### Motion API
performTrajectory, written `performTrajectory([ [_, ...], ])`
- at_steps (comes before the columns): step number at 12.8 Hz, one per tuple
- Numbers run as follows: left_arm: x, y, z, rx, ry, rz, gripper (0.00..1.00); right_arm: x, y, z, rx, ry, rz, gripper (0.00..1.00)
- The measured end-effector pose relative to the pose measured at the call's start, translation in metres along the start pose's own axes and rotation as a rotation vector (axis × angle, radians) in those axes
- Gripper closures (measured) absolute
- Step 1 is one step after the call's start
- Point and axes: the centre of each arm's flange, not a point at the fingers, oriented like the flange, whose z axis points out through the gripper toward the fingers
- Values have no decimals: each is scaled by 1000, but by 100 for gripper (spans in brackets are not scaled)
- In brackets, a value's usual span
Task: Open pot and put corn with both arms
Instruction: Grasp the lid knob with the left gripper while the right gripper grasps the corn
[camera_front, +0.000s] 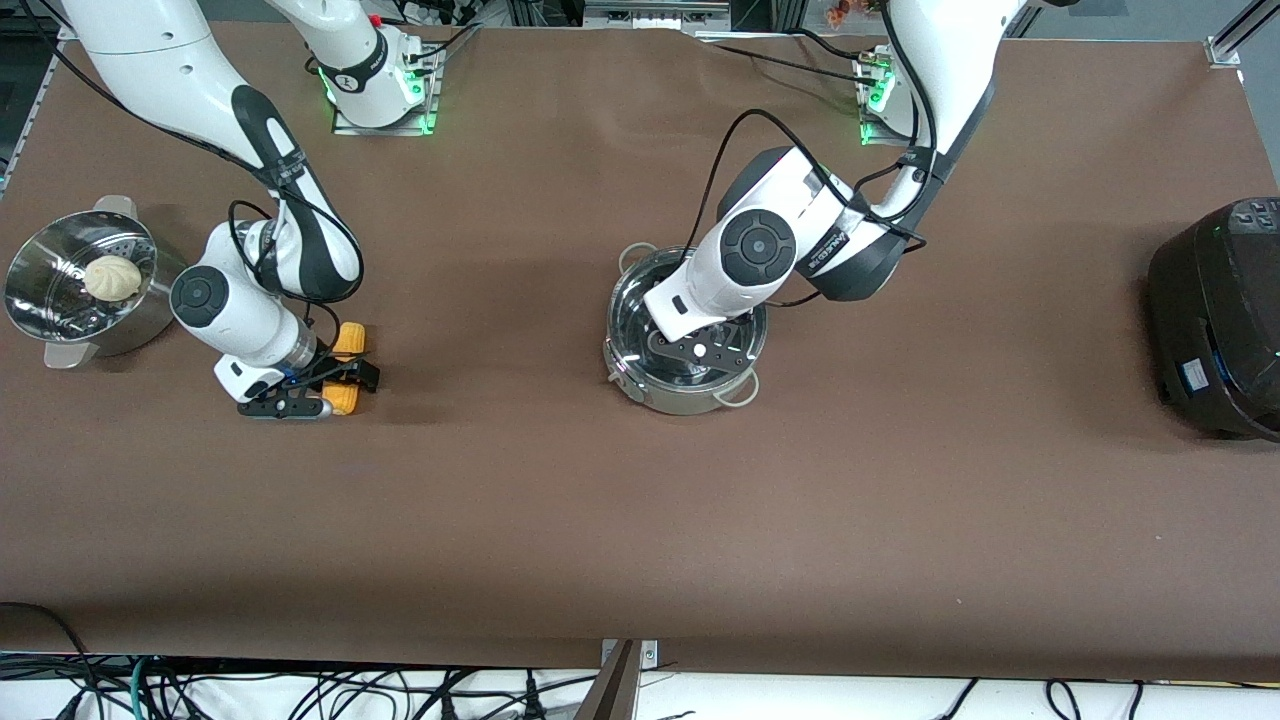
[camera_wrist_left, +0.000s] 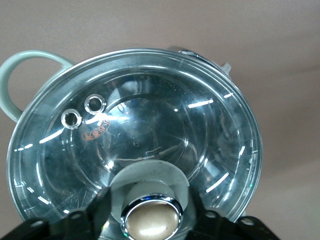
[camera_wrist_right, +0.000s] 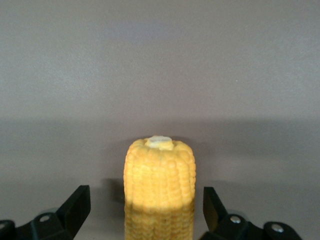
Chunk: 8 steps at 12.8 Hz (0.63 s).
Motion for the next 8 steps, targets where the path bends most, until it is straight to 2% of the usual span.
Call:
performTrajectory([
  [1, 0, 2, -2, -3, 4, 3, 49, -1, 0, 1, 0, -1, -1, 0],
  [2, 0, 2, -2, -2, 4, 3, 50, -1, 0, 1, 0, 0, -1, 0],
  [3, 0, 2, -2, -2, 4, 3, 50, 0, 0, 0, 0, 1, -2, 7],
  [6, 0, 3, -2, -3, 5, -2, 50, 0, 0, -1, 0, 3, -2, 46],
  [7, 0, 3, -3, -4, 5, -24, 50, 0, 0, -2, 0, 5, -2, 53],
  [8, -1, 6, -3, -4, 6, -58, 50, 0, 0, -2, 0, 5, -3, 55],
])
